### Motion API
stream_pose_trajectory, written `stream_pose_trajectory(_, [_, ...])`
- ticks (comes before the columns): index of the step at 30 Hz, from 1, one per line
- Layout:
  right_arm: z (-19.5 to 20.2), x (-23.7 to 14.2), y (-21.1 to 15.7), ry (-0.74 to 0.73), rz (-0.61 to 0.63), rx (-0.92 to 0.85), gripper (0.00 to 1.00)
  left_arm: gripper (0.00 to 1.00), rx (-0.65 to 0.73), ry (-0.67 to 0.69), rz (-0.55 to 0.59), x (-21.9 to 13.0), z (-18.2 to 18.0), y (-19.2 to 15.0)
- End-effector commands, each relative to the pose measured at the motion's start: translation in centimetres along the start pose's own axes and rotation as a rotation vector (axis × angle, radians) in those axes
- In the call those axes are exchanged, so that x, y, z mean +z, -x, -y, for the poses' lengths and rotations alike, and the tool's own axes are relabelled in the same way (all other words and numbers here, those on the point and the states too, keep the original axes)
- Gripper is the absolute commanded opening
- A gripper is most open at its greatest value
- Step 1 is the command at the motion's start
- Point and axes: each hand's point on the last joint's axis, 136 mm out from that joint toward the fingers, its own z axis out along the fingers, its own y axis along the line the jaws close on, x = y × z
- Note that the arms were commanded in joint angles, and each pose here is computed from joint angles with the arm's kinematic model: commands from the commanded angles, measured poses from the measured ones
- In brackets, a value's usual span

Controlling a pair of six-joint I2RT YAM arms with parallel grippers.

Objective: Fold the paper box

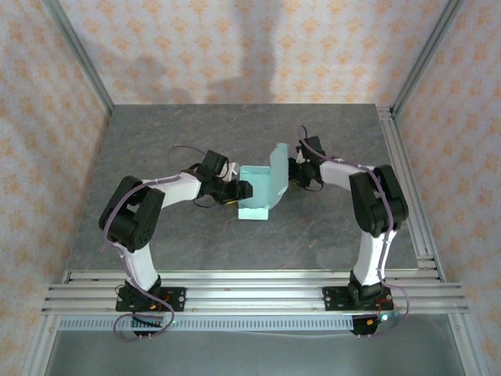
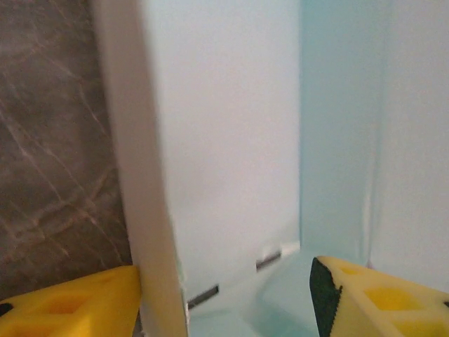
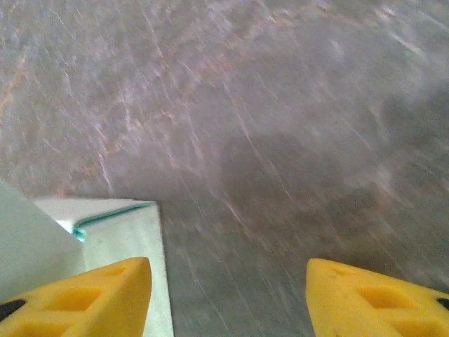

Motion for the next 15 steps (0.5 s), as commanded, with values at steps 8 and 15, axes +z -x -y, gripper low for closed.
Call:
stream_pose_trajectory(8, [-5.2,2.4,4.0,0.146,-0.033,-0.116,0.61,0.69,-0.018,-0.065,0.110,0.9,4.5,0.3])
stream_pose_trajectory(15, [-3.0,-0.7,7.7,0.081,0.072,-0.103,0.64,0.72,0.036,0.081,0.167,-1.7,3.1,0.2])
